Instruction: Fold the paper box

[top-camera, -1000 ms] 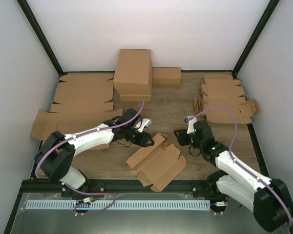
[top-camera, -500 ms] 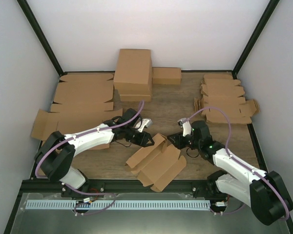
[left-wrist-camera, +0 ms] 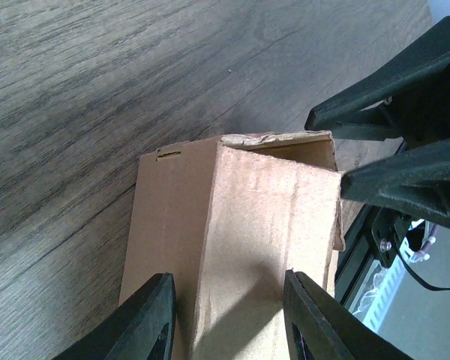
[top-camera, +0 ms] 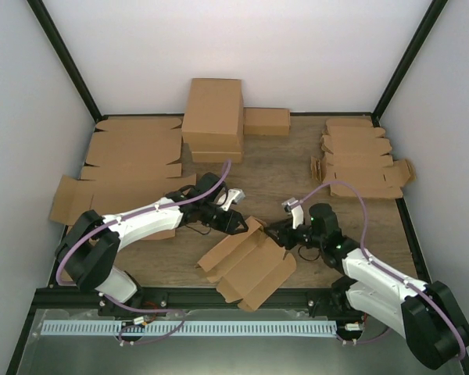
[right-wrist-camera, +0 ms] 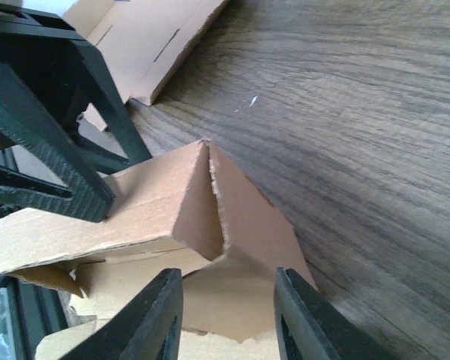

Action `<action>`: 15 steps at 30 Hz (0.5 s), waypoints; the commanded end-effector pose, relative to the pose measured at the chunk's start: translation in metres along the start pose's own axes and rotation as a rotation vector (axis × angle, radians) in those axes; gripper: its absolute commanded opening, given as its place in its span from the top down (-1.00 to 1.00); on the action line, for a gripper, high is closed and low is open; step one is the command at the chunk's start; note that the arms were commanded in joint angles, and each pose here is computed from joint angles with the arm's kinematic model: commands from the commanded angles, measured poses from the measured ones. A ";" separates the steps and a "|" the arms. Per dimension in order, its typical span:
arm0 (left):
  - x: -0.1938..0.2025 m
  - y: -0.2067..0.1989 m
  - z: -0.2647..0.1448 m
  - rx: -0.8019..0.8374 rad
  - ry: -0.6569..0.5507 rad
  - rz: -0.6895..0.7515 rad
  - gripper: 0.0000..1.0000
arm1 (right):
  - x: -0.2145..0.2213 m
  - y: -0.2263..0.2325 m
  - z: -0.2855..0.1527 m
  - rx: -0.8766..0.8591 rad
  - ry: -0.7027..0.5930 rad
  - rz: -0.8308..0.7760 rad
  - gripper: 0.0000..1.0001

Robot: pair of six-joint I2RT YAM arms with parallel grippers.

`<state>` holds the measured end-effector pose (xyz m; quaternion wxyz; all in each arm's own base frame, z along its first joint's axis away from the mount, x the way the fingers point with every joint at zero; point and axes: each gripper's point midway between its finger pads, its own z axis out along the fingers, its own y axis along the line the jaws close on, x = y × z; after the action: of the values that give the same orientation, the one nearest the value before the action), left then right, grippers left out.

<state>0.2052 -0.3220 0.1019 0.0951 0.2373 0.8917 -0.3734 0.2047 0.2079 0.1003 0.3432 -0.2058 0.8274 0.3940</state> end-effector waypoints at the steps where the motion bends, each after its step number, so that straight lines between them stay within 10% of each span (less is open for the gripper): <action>1: -0.008 -0.009 0.001 0.030 -0.008 0.018 0.16 | -0.008 0.021 -0.003 -0.095 -0.057 -0.078 0.24; 15: -0.008 -0.012 0.003 0.050 0.001 0.023 0.16 | 0.005 0.038 0.012 -0.136 0.005 -0.163 0.24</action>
<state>0.2044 -0.3249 0.1017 0.0886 0.2395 0.8896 -0.3787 0.1802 0.2281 0.0981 0.3394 -0.2670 0.7969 0.4223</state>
